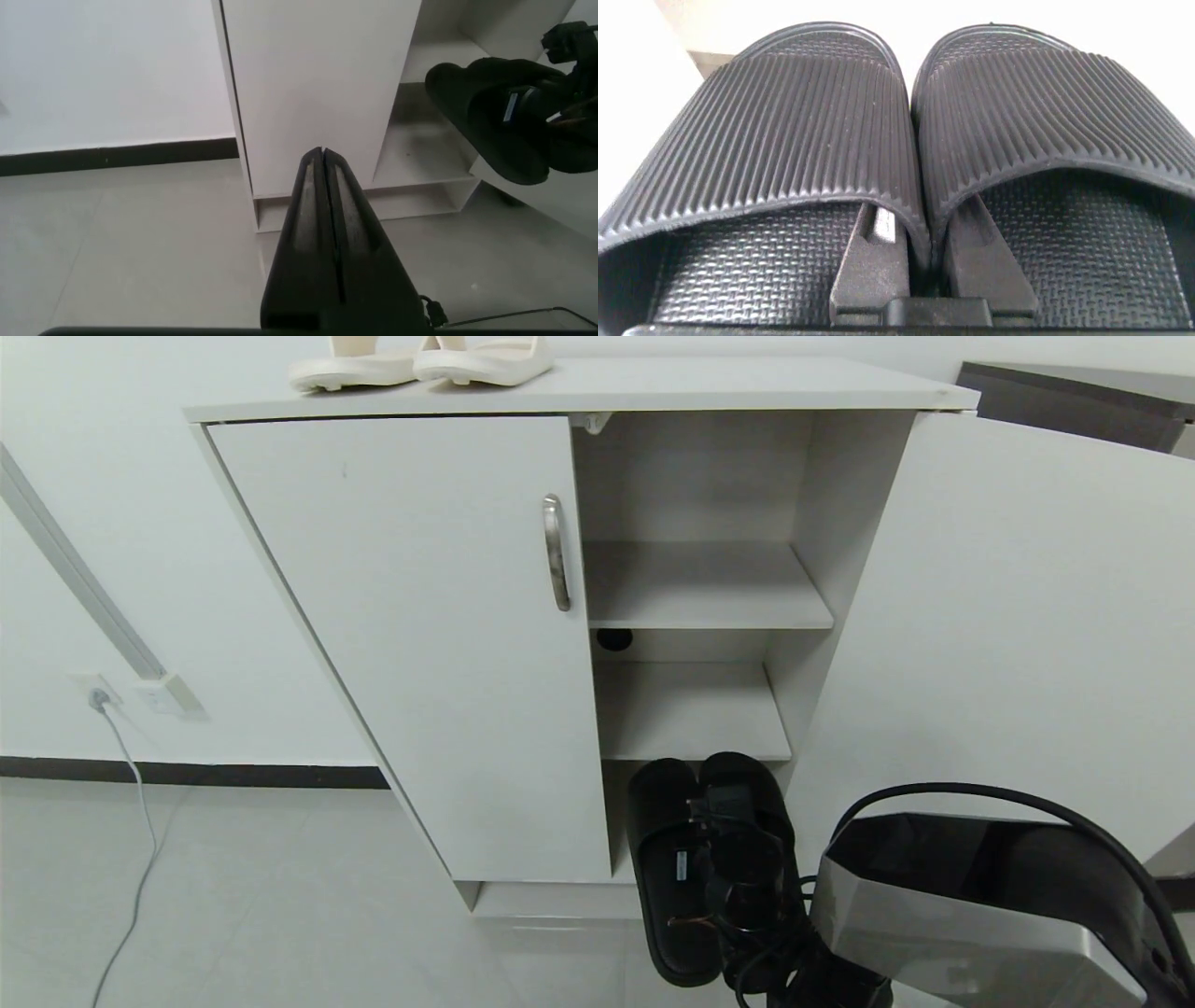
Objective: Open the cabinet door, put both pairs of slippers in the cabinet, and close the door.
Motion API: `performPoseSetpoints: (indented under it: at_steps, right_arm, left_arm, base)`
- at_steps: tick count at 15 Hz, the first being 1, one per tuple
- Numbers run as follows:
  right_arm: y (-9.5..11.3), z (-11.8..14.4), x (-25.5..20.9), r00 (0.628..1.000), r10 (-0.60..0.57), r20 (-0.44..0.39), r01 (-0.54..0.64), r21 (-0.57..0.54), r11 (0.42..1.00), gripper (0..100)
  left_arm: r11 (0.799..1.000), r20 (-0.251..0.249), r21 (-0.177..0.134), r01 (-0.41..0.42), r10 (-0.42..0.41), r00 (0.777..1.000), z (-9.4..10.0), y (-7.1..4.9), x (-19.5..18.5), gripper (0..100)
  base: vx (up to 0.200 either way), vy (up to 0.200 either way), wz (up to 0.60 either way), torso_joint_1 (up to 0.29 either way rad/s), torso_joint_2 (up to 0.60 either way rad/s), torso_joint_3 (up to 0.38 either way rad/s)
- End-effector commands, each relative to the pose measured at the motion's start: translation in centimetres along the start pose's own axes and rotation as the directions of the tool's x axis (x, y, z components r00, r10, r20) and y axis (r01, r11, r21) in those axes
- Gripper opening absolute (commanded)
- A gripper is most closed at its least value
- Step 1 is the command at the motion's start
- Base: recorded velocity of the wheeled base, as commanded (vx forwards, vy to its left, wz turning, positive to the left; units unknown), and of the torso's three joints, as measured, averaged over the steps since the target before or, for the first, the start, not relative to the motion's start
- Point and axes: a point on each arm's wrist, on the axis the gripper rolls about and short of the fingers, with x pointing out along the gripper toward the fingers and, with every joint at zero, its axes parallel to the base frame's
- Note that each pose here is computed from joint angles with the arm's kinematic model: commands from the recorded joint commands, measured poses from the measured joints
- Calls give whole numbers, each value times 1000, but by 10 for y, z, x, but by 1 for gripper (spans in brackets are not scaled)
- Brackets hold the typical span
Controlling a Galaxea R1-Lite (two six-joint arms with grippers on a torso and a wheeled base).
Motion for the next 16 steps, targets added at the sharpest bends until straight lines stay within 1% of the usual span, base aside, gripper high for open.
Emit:
performPoseSetpoints:
  at_steps: [1,4,12,13,15,16]
  right_arm:
    - [-1,-2,0,1000,-1,-3,1,-3,1000,0]
    - [-1,0,1,1000,-2,0,2,-2,1000,0]
    - [0,2,2,1000,-3,8,3,4,1000,0]
    - [0,2,2,1000,-3,9,3,5,1000,0]
    - [4,10,6,999,-3,53,0,45,999,0]
    - [4,10,7,999,-4,54,2,46,999,0]
  left_arm:
    - [1000,-2,0,0,0,1000,0,0,0,0]
    - [1000,0,0,0,0,1000,0,0,0,0]
    - [1000,-3,0,0,0,1000,0,0,0,0]
    - [1000,0,2,0,0,1000,0,0,0,0]
    - [1000,-2,2,0,0,1000,0,0,0,0]
    - [1000,-2,2,0,0,1000,0,0,0,0]
  base:
    - [0,0,0,0,0,0]
    - [0,0,0,0,0,0]
    - [200,0,0,1,3,2]
    - [0,0,0,0,0,0]
    - [0,0,0,0,0,0]
    - [0,0,0,0,0,0]
